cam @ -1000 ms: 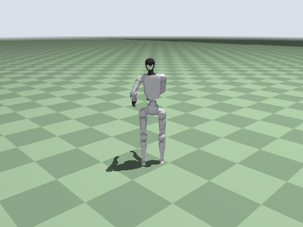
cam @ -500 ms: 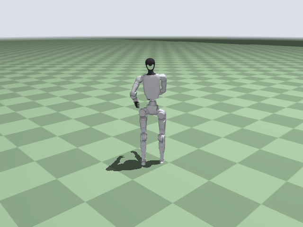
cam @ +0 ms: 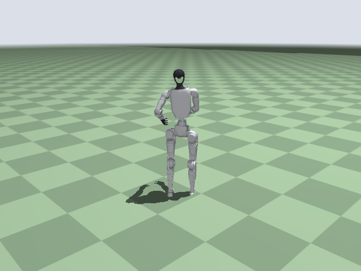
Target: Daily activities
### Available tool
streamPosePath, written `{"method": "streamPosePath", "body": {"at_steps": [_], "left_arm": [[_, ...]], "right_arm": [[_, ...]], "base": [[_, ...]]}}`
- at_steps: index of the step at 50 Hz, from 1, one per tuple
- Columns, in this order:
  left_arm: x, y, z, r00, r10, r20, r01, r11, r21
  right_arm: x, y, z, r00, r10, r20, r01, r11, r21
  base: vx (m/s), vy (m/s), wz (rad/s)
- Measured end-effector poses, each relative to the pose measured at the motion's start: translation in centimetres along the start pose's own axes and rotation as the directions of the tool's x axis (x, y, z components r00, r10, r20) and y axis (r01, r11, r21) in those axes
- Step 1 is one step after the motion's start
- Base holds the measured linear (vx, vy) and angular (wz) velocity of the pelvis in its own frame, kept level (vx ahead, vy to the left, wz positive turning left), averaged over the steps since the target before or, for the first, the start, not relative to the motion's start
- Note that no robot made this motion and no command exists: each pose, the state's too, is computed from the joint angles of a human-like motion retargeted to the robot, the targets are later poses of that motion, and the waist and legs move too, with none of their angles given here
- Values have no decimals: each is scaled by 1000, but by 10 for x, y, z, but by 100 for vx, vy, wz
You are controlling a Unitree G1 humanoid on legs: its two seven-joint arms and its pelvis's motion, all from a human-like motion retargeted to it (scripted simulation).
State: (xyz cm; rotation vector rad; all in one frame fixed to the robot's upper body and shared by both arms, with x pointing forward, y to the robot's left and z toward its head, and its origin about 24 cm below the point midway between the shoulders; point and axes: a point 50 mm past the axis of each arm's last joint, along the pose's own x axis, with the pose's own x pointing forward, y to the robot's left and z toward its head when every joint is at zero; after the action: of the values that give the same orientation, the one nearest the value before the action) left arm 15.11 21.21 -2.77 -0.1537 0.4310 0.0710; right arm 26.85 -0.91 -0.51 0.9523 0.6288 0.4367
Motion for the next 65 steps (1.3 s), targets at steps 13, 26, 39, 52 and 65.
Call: {"method": "streamPosePath", "body": {"at_steps": [13,26,39,52,65], "left_arm": [[-3,0,8,999,6,42,-5,1000,-20],[1,-12,24,993,-78,93,71,995,72],[18,-43,72,916,-329,229,264,925,275],[54,-68,65,925,-325,195,313,945,94],[102,-131,33,943,-332,-25,323,931,-169]], "right_arm": [[-9,4,-2,999,11,42,-18,988,152],[-19,-7,15,992,-21,123,0,986,169],[-48,-11,50,960,111,259,-128,991,49],[-78,-50,97,877,-28,480,-9,997,73],[-65,-110,98,857,-376,352,277,913,301]], "base": [[0,0,0],[0,0,0],[-4,-3,-21],[-6,-6,-24],[-3,-6,-12]]}}
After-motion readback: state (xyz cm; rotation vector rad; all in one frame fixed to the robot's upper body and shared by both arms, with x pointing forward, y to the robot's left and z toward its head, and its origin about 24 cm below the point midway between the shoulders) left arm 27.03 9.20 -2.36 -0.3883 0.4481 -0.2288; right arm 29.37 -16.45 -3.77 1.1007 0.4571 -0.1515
